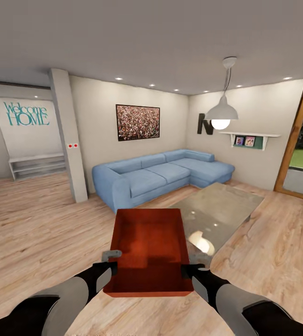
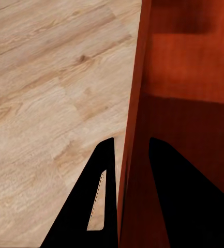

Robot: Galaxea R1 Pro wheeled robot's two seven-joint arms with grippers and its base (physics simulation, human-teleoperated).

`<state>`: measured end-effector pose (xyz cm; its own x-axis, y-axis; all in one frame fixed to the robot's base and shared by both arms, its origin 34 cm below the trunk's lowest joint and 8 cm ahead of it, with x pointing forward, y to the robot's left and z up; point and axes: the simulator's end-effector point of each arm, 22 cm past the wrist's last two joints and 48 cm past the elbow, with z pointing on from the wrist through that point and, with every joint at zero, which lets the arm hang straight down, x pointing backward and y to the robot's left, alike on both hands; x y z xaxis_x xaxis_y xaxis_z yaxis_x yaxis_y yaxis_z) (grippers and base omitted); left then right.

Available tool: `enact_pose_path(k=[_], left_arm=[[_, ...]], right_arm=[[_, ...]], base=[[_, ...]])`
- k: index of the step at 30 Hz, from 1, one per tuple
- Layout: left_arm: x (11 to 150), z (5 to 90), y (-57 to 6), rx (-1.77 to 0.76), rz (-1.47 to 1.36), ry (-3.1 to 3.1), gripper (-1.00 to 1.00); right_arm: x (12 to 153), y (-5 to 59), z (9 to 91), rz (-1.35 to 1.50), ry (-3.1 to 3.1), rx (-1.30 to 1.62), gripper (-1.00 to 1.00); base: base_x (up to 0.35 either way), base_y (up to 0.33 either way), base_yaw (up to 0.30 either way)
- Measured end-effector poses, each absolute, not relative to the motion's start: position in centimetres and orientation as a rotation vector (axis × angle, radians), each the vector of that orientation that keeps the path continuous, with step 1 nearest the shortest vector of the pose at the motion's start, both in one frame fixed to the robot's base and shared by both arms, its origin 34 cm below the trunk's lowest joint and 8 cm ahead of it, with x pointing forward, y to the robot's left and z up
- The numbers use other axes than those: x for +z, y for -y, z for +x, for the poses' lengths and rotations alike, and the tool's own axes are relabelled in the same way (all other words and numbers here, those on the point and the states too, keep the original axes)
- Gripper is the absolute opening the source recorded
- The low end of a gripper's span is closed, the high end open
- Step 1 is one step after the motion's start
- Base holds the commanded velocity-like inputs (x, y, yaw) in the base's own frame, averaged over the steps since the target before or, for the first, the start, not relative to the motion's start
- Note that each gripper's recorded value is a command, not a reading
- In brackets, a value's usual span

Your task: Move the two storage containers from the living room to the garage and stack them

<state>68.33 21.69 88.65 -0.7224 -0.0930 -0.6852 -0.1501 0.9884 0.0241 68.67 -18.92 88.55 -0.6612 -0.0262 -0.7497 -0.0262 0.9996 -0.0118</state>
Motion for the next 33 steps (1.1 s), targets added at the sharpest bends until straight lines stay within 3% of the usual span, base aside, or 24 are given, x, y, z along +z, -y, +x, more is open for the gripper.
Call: enact_pose_path(k=[33], left_arm=[[88.63,68.31,-21.69,0.1,-0.17,-2.383,-1.0]], right_arm=[[88.55,18.92,68.67,-0.037,-2.294,0.0,-1.0]], base=[[0.0,0.0,0.3]])
